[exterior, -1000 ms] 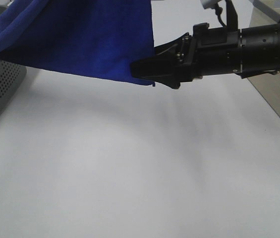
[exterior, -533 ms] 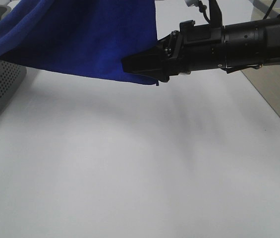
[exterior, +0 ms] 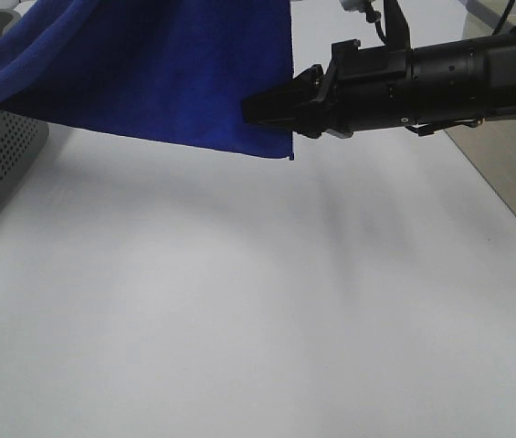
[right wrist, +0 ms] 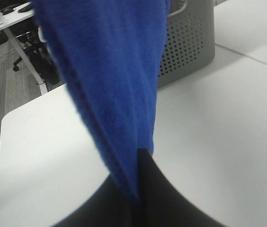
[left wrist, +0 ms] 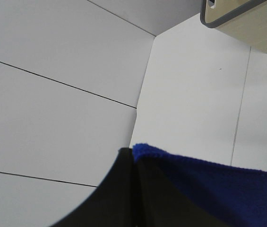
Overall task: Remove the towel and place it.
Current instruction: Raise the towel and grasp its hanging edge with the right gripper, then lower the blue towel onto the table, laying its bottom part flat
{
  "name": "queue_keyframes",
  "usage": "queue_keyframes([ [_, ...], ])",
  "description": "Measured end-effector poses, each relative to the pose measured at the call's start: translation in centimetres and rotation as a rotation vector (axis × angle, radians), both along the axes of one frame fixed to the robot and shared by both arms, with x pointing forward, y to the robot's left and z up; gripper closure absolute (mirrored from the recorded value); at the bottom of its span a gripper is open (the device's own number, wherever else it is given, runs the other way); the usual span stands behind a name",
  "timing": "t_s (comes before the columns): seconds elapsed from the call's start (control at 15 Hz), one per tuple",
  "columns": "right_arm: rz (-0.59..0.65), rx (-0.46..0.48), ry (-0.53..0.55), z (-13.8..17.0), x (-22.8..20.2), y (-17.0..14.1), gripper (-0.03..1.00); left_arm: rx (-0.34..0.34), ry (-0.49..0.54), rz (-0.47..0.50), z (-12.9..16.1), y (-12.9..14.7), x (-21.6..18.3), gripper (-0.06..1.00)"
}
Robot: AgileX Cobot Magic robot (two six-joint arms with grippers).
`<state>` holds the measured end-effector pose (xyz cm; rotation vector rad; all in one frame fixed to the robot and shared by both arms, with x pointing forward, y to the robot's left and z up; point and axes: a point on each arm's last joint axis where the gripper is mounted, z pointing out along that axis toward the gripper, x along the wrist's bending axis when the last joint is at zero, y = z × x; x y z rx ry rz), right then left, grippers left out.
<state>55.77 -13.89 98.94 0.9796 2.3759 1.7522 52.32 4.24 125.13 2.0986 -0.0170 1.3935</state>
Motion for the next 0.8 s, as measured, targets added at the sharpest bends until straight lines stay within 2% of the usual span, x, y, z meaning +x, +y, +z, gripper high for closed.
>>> queue_keyframes([
  [0.13,-0.054,-0.037,0.078,0.3,-0.2,-0.4,0.95,-0.021,0.014,0.004,0.0,0.0,0.0,0.94],
  [0.2,-0.058,-0.053,0.084,0.6,-0.4,-0.5,0.95,-0.034,0.022,0.007,0.0,0.0,0.0,0.94],
  [0.53,-0.091,-0.219,0.19,5.9,-0.9,-1.4,0.95,-0.178,0.108,0.052,0.0,0.0,0.0,0.94],
  [0.67,-0.104,-0.307,0.253,9.1,-0.5,-1.7,0.95,-0.205,0.123,0.059,0.0,0.0,0.0,0.94],
  [0.73,-0.142,-0.412,0.245,12.6,-0.1,-2.4,0.95,-0.211,0.125,0.06,0.0,0.0,0.0,0.94],
  [0.8,-0.186,-0.439,0.216,14.8,0.1,-2.8,0.95,-0.216,0.119,0.055,0.1,-0.1,0.0,0.94],
])
